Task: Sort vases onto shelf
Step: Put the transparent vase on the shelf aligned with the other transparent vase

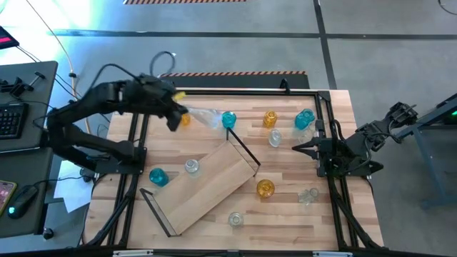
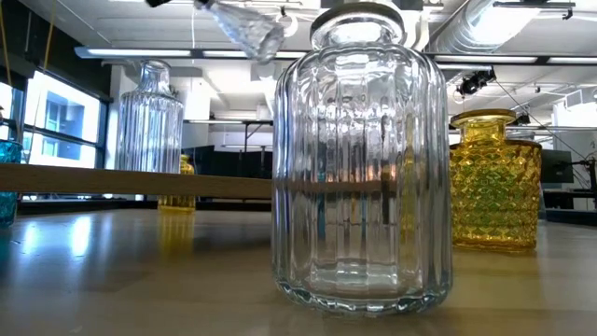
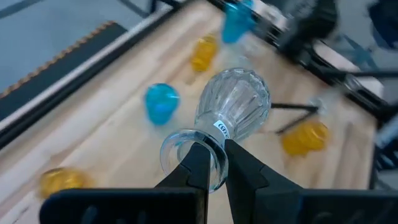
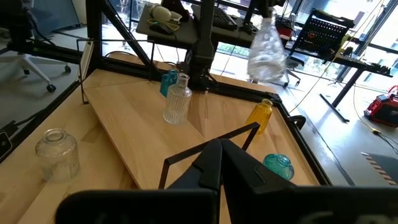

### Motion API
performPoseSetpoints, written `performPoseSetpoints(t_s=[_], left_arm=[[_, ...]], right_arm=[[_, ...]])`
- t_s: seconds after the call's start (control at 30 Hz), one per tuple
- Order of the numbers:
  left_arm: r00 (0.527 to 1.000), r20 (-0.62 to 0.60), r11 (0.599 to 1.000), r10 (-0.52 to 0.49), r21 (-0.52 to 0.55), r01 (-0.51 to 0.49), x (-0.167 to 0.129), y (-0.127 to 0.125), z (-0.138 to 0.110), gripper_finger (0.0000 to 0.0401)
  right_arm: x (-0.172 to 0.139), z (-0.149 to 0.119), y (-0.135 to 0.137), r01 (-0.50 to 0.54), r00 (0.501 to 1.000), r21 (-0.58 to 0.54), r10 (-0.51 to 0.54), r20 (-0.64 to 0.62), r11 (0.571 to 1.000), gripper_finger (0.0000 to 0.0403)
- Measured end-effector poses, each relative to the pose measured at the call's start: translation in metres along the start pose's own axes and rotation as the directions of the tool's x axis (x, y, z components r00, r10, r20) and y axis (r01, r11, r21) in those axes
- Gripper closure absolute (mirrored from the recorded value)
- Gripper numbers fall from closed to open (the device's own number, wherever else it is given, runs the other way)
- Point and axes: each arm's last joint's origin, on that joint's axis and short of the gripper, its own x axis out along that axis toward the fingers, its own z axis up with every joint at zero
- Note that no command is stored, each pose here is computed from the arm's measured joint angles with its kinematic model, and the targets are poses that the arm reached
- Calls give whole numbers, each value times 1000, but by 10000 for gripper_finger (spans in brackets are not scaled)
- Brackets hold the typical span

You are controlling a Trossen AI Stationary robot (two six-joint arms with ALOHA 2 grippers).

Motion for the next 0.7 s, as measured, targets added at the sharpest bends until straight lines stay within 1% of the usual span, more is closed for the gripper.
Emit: performPoseSetpoints(t_s=[0.13,0.23,0.43,0.57,0.63,0.7], left_arm=[[997,-60,996,-55,73,59,20,-29,2,384],[991,-97,985,-94,139,107,30,-52,3,384],[978,-128,957,-166,218,191,35,-93,3,384],[970,-176,931,-167,296,214,36,-112,-6,384],[968,-211,920,-136,335,203,36,-119,-13,384],[968,-236,910,-82,379,169,36,-123,-22,384]], right_arm=[[0,0,0,1,1000,0,-1,0,1000,402],[0,0,0,1,1000,0,-1,0,1000,402],[0,0,0,3,1000,11,-3,0,1000,402],[0,0,0,2,1000,10,-2,-1,1000,402],[0,0,0,2,1000,11,-2,-1,1000,402],[0,0,0,2,1000,11,-2,-1,1000,402]])
